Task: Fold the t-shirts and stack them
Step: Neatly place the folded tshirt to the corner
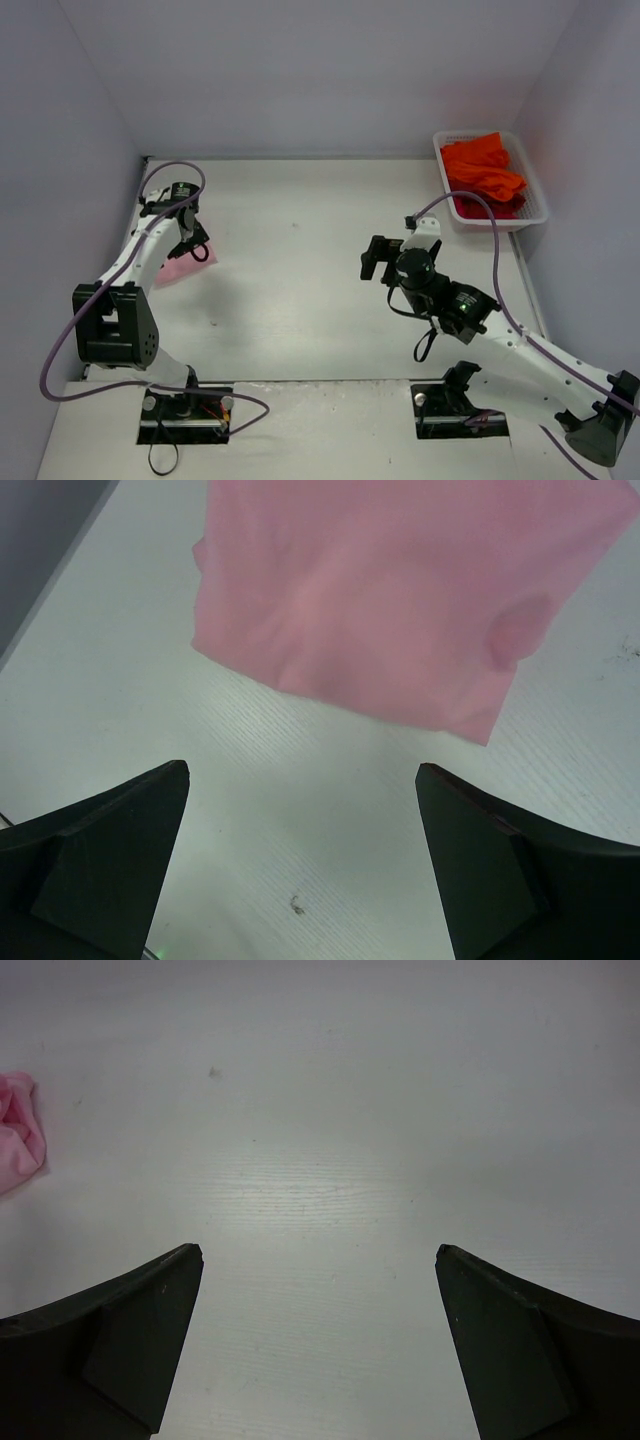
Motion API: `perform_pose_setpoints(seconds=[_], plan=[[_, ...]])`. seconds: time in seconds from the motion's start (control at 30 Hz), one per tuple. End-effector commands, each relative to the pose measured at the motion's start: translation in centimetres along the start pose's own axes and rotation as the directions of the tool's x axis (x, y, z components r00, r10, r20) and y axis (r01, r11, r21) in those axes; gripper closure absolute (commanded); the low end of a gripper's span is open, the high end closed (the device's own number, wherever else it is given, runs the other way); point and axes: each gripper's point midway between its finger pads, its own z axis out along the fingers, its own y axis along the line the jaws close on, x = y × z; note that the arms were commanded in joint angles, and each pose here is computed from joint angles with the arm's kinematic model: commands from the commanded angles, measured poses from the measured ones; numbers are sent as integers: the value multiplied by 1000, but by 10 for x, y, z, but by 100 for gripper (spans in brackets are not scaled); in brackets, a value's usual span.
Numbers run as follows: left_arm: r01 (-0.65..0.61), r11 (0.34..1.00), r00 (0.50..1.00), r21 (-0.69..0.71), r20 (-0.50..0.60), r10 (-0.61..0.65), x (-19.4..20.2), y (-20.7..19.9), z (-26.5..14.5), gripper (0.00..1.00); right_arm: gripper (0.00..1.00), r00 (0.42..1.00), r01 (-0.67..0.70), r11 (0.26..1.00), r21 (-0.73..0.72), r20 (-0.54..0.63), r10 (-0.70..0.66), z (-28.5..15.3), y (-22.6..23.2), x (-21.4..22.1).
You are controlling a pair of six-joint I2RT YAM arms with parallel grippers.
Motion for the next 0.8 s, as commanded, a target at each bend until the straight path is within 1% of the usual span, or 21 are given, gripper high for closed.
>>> perform_pose_setpoints(seconds=[0.0, 0.2, 0.27, 0.4, 0.6, 0.77], plan=[[51, 998, 998, -29, 40, -50, -12, 8, -5, 6, 0, 999, -19, 1000, -5, 34, 19, -1, 2, -11], [67, 996, 998, -54, 11, -66, -7, 16, 10, 6, 0, 1000, -14, 1000, 0, 26, 14, 3, 4, -10], [108, 992, 994, -62, -10, -109, -7, 28, 21, 6, 0, 1000, -13, 1000, 2, 25, 13, 3, 4, -10], [153, 987, 988, -49, -30, -155, -6, 39, 30, 6, 0, 1000, -12, 1000, 5, 21, 12, 5, 6, -10], [196, 979, 979, -57, -45, -199, -6, 52, 42, 6, 0, 1000, -10, 1000, 10, 9, 10, 10, 9, -8], [212, 976, 976, -53, -40, -214, -9, 56, 46, 6, 0, 1000, -1, 1000, 15, 1, 0, 12, 9, -6]])
